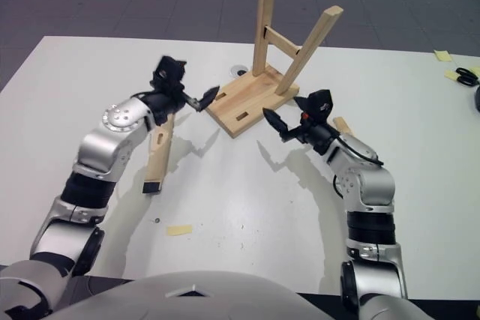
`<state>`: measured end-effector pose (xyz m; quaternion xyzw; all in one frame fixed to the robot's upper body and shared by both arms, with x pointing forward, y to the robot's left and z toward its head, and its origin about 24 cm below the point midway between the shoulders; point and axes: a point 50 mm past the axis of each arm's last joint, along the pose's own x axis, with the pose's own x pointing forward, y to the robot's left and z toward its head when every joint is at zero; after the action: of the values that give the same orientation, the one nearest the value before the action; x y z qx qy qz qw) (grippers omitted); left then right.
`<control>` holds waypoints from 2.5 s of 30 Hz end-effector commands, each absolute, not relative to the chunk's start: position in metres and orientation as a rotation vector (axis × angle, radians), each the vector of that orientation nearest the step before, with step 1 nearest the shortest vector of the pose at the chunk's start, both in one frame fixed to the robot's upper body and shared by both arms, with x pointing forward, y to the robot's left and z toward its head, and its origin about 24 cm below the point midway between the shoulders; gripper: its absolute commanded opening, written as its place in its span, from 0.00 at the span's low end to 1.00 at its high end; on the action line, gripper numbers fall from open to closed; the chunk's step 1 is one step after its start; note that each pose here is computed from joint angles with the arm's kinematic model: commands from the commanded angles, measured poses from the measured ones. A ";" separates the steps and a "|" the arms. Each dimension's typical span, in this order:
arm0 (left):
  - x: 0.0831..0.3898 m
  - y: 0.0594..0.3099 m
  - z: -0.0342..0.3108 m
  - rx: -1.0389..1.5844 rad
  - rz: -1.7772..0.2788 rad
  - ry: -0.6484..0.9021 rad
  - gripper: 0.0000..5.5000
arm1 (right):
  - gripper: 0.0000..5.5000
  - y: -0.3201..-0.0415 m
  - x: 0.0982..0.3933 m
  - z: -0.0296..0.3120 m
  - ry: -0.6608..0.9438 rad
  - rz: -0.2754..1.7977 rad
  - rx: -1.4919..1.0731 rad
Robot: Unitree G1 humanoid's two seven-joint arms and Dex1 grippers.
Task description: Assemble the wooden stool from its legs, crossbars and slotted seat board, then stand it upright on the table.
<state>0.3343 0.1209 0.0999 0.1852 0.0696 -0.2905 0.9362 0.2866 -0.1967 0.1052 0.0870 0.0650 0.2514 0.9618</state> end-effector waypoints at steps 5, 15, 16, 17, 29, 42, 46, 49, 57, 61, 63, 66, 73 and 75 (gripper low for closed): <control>0.378 0.107 0.069 0.675 -0.638 0.198 0.98 | 0.98 -0.177 0.294 0.154 -0.075 0.515 0.243; 0.372 0.094 0.064 0.886 -0.894 0.153 0.98 | 0.98 -0.175 0.283 0.147 -0.044 0.467 0.259; 0.370 0.098 0.062 0.849 -0.917 0.174 0.98 | 0.98 -0.177 0.283 0.147 -0.045 0.457 0.254; 0.371 0.103 0.064 0.801 -0.919 0.183 0.98 | 0.98 -0.180 0.283 0.147 -0.047 0.441 0.254; 0.369 0.144 0.152 0.043 -0.627 -0.123 0.98 | 0.98 -0.167 0.313 0.115 0.089 0.402 0.047; 0.324 0.129 0.123 -0.013 -0.624 -0.006 0.98 | 0.98 -0.136 0.355 0.037 0.402 0.609 -0.276; 0.322 0.130 0.121 0.023 -0.634 0.010 0.98 | 0.98 -0.146 0.342 0.015 0.534 0.728 -0.488; 0.320 0.137 0.122 0.036 -0.609 0.008 0.98 | 0.98 -0.166 0.327 0.014 0.584 0.780 -0.544; 0.320 0.160 0.126 0.096 -0.508 -0.005 0.98 | 0.98 -0.214 0.277 0.043 0.578 0.662 -0.421; 0.319 0.163 0.122 0.105 -0.487 0.005 0.98 | 0.98 -0.215 0.250 0.050 0.594 0.633 -0.354; 0.319 0.165 0.119 0.102 -0.474 0.011 0.98 | 0.98 -0.210 0.244 0.055 0.575 0.625 -0.324; 0.326 0.168 0.113 0.103 -0.426 0.029 0.98 | 0.98 -0.204 0.260 0.075 0.392 0.522 -0.195; 0.366 0.153 0.084 0.489 -0.460 0.163 0.98 | 0.98 -0.208 0.303 0.078 0.333 0.288 -0.197; 0.370 0.142 0.079 0.594 -0.567 0.182 0.98 | 0.98 -0.203 0.309 0.062 0.415 0.278 -0.249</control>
<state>0.3634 0.1539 0.0789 0.2269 0.0846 -0.2224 0.9444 0.3039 -0.2073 0.0825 -0.1004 0.1527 0.1448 0.9724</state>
